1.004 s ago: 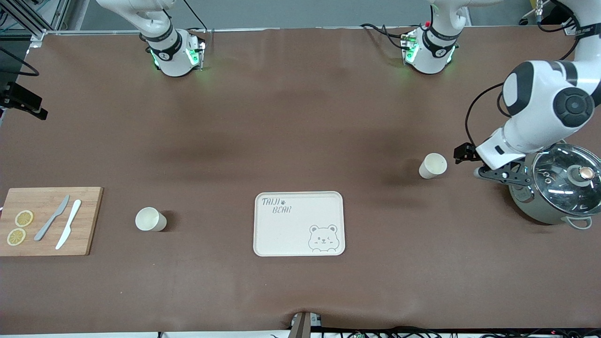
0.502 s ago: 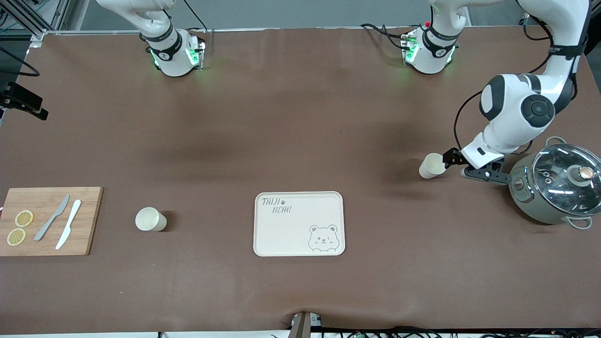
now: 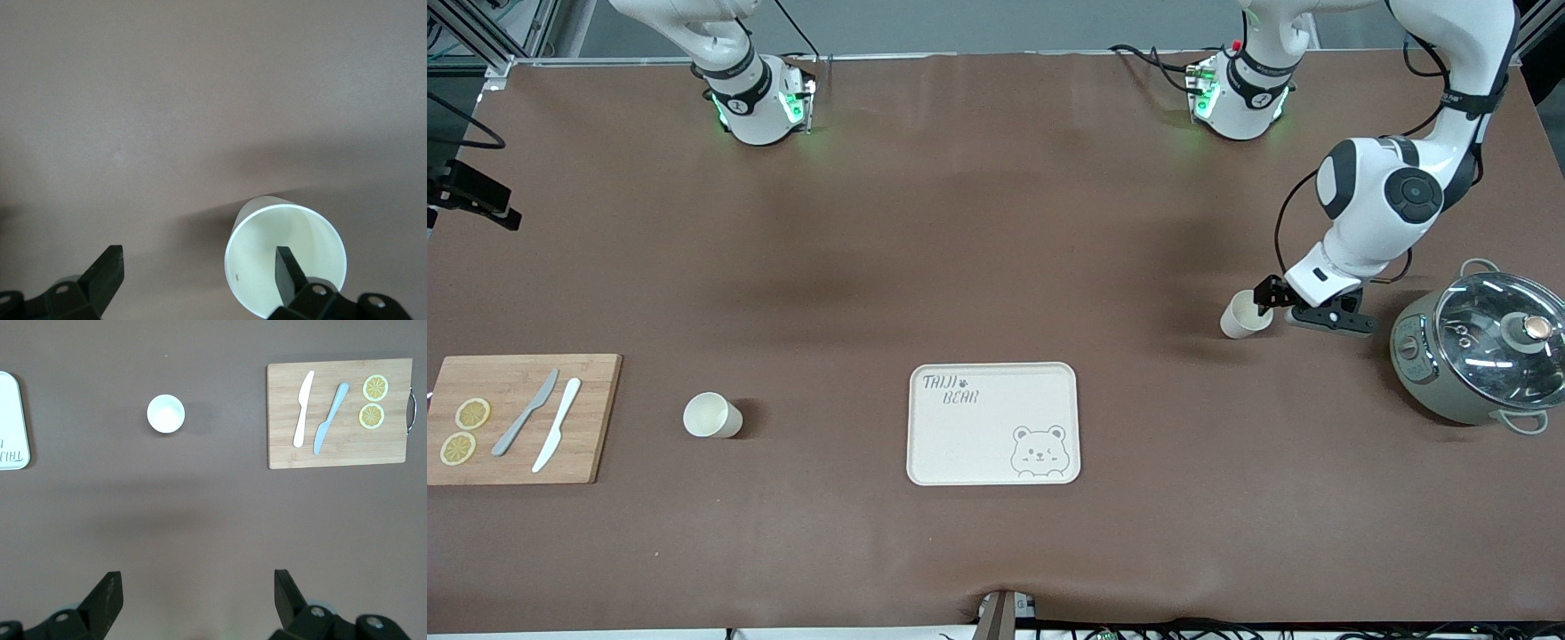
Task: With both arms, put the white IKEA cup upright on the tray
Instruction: 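Lower the left gripper around the cup rim and close it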
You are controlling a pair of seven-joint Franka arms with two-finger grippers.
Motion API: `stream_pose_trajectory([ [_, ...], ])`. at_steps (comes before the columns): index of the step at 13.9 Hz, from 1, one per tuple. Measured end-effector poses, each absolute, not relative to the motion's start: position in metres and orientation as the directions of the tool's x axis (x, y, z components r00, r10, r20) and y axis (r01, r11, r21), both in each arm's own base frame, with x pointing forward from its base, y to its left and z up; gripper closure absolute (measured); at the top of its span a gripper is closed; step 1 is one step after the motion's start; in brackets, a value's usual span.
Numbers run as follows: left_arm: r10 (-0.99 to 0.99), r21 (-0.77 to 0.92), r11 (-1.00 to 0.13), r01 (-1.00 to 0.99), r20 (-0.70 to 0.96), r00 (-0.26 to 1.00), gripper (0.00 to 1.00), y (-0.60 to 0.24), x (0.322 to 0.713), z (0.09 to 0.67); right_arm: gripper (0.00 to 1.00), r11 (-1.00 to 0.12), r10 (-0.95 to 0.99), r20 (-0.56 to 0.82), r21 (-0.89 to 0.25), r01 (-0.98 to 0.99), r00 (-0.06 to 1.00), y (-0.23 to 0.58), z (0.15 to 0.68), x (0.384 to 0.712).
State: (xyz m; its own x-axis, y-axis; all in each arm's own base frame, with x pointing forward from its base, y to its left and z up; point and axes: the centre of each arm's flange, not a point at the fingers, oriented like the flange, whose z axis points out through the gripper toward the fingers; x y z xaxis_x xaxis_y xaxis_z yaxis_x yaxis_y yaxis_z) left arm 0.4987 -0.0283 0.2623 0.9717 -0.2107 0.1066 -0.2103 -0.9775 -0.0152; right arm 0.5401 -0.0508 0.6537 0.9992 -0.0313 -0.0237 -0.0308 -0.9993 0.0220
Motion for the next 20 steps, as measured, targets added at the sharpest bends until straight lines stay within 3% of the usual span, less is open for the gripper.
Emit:
stream_pose_trajectory([
  [12,-0.213,-0.001,-0.977,-0.214,0.112,0.971,0.00,-0.040,0.496,0.212,0.00,-0.999,-0.028,-0.024,0.022,-0.028,0.999,-0.049,0.654,0.540],
  [20,-0.180,-0.005,-0.984,-0.181,0.110,0.977,0.82,-0.068,0.494,0.211,0.00,-0.999,-0.027,-0.025,0.022,-0.027,0.999,-0.049,0.652,0.541],
])
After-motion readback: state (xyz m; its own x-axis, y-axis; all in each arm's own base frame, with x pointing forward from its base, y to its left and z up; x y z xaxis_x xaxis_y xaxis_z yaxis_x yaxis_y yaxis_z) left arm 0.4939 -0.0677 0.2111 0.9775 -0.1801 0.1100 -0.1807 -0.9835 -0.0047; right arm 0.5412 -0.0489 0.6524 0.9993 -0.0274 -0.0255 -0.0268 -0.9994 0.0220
